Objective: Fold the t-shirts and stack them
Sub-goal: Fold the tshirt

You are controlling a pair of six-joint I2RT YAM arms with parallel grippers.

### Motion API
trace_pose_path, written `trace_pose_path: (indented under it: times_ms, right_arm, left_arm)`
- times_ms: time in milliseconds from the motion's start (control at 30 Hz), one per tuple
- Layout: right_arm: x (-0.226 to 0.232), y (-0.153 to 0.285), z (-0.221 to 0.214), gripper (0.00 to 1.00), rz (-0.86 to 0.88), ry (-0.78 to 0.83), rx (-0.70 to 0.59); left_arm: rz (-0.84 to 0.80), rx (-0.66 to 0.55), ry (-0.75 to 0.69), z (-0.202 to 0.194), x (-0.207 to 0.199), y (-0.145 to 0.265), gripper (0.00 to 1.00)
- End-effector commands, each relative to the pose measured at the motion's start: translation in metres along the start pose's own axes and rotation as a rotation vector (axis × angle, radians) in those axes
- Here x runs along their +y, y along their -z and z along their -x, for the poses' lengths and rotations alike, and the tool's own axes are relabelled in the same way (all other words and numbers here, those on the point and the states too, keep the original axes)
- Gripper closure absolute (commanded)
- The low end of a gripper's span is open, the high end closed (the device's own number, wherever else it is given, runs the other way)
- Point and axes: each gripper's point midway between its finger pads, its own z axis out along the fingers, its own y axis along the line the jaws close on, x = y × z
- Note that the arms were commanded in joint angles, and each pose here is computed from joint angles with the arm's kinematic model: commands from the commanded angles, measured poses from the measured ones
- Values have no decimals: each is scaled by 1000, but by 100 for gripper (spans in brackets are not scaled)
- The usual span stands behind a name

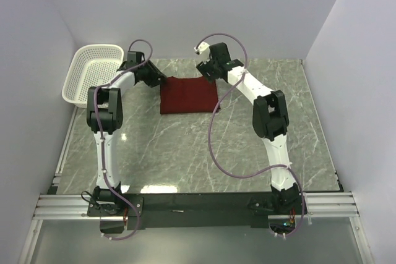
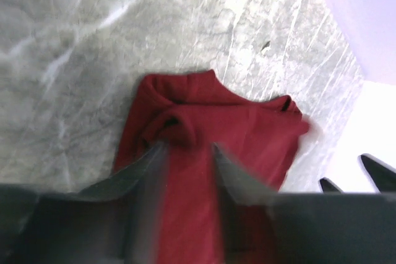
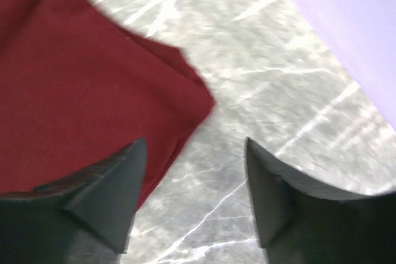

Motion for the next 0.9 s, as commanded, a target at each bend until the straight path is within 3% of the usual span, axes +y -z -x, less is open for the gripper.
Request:
trace_pose_path:
  times_ms: [0, 67, 100, 233, 300, 467, 567, 733, 867]
  right_arm:
    - [-39, 0, 24, 25, -185, -112, -63]
    - [-44, 6, 27, 23, -201, -180, -73]
    - [-44, 10, 27, 23, -189, -196, -77]
    - [-31, 30, 31, 23, -47, -275, -94]
    - [-6, 36, 31, 23, 126, -299, -101]
    - [38, 37, -11, 23, 367, -551, 37]
    - [49, 30, -36, 22, 346, -680, 121]
    - [47, 14, -60, 21, 241, -787, 204]
    - [73, 10, -62, 23, 377, -841, 228]
  left_arm:
    - [-97, -142, -60, 39, -48, 31, 50]
    - [-94, -192, -70, 43, -49, 46, 41]
    - [-121, -267, -91, 56, -69, 72, 38]
    - [-140, -399, -139, 66, -87, 120, 37]
    - [-135, -392, -160, 57, -86, 133, 36]
    - [-131, -203, -241, 3, -54, 127, 35]
    - [-127, -149, -253, -24, -35, 130, 35]
    - [-147, -175, -305, -44, -33, 167, 35]
    - [-153, -193, -341, -65, -31, 205, 35]
